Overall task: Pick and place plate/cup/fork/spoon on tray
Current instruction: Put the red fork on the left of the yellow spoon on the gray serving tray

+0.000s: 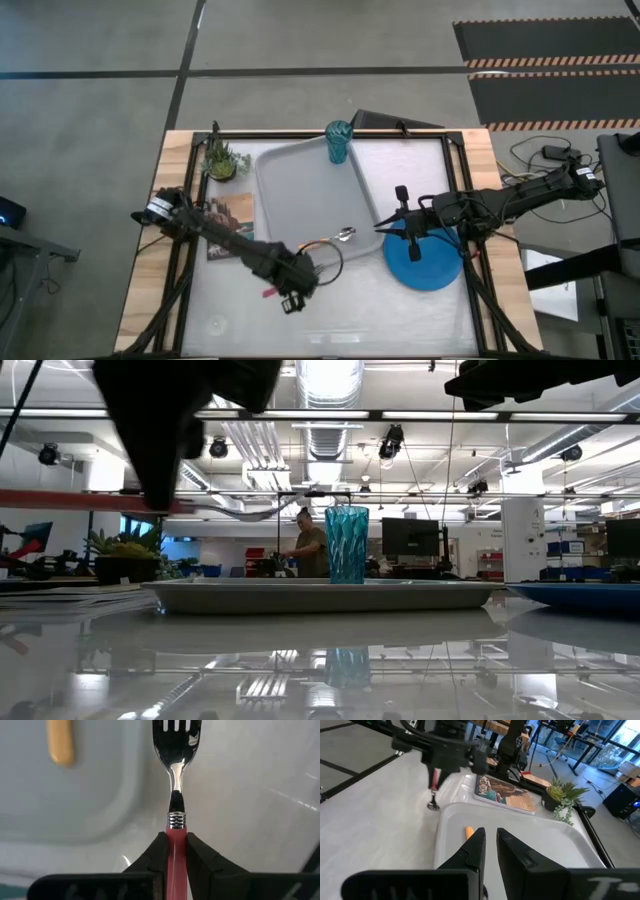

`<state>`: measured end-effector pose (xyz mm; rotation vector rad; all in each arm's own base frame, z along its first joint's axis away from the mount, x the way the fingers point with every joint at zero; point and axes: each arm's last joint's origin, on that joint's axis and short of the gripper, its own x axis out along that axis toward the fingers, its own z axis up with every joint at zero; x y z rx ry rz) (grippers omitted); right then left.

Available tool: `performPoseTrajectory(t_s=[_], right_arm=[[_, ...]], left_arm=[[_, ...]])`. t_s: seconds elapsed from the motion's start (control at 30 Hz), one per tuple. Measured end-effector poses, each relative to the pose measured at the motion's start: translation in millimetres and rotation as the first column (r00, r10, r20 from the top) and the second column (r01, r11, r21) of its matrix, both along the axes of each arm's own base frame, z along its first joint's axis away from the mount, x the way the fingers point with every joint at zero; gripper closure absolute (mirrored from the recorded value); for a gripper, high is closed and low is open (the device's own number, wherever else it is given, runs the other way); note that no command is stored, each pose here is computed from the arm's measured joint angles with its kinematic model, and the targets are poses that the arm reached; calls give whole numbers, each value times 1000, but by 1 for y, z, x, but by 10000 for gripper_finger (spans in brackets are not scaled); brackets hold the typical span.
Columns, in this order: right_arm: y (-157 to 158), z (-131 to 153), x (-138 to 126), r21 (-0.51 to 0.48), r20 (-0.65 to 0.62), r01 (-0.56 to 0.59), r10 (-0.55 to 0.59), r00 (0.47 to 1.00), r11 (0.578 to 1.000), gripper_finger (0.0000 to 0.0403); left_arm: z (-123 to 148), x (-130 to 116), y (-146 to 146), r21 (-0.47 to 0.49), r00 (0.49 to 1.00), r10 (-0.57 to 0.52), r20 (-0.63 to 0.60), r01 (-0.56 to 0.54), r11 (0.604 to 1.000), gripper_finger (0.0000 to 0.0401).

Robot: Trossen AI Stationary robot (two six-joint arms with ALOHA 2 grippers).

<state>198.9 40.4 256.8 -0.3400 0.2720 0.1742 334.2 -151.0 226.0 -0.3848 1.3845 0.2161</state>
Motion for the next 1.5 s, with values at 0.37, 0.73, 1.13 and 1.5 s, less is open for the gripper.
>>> performPoseTrajectory(t_s=[0.37, 0.73, 1.13, 1.5], right_arm=[[-2, 1, -7, -14, -17, -3, 3, 1000, 1000, 367], [-5, 9, -22, 16, -11, 7, -6, 1000, 1000, 367], [-5, 7, -24, 16, -27, 8, -7, 1000, 1000, 367], [-5, 7, -24, 19, -27, 9, -8, 1000, 1000, 367]], left_arm=[[0, 25, 77, 119, 996, -92, 22, 89, 989, 379], [-11, 46, 146, 227, 985, -156, 77, 136, 965, 379], [-22, 53, 162, 245, 980, -148, 133, 113, 963, 379], [-43, 45, 162, 243, 986, -136, 100, 108, 964, 379]])
